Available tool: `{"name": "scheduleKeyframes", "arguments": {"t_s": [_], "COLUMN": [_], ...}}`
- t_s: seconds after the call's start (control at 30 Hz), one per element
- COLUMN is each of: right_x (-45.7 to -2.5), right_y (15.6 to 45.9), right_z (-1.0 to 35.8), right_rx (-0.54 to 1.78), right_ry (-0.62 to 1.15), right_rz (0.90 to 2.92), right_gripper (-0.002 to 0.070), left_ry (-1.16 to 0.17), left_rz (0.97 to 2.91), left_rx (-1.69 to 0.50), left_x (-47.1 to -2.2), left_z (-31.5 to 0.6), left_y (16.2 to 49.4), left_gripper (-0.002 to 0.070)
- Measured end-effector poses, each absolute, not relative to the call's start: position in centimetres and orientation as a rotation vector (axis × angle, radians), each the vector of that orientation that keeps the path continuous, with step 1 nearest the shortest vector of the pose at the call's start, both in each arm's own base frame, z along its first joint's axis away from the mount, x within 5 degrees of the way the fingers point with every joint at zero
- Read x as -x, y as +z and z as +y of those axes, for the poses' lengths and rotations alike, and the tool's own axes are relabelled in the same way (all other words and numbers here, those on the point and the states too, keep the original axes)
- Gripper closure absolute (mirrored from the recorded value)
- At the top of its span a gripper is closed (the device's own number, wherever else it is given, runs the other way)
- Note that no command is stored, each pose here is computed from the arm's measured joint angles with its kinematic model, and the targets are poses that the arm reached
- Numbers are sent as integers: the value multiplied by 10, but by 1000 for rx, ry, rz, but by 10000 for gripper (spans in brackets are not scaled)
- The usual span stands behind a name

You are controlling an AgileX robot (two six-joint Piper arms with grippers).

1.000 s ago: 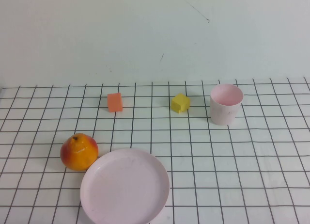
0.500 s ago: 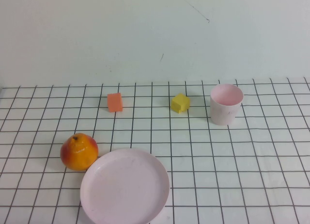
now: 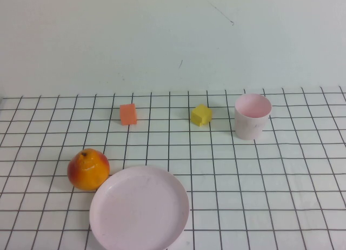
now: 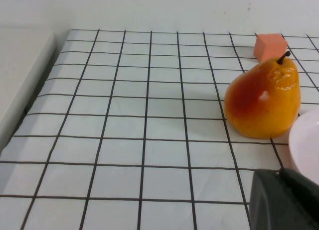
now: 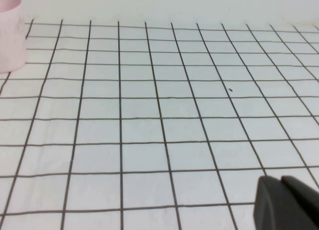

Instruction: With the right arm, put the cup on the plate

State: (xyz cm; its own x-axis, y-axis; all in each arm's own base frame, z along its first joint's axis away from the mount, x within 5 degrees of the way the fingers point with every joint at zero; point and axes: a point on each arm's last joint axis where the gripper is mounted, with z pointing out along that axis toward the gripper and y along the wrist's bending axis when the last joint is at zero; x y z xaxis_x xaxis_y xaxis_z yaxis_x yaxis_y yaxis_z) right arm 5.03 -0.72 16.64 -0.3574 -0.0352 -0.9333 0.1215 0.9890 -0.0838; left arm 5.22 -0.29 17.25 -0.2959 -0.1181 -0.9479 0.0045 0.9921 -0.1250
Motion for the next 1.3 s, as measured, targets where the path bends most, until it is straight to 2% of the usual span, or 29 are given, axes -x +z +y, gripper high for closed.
{"name": "scheduleKeyframes", "arguments": {"t_s": [1.3], "right_x": [-51], "right_y": [166], "right_z": [-5], "right_rx": [-23], "right_ry": [-136], "right_rz": [1930], "right_gripper": [678], "left_ry": [-120], "left_rz": [1868], "left_rx": [82], "left_x": [-52], "left_z": [-3], "left_y": [173], "left_gripper": [678]}}
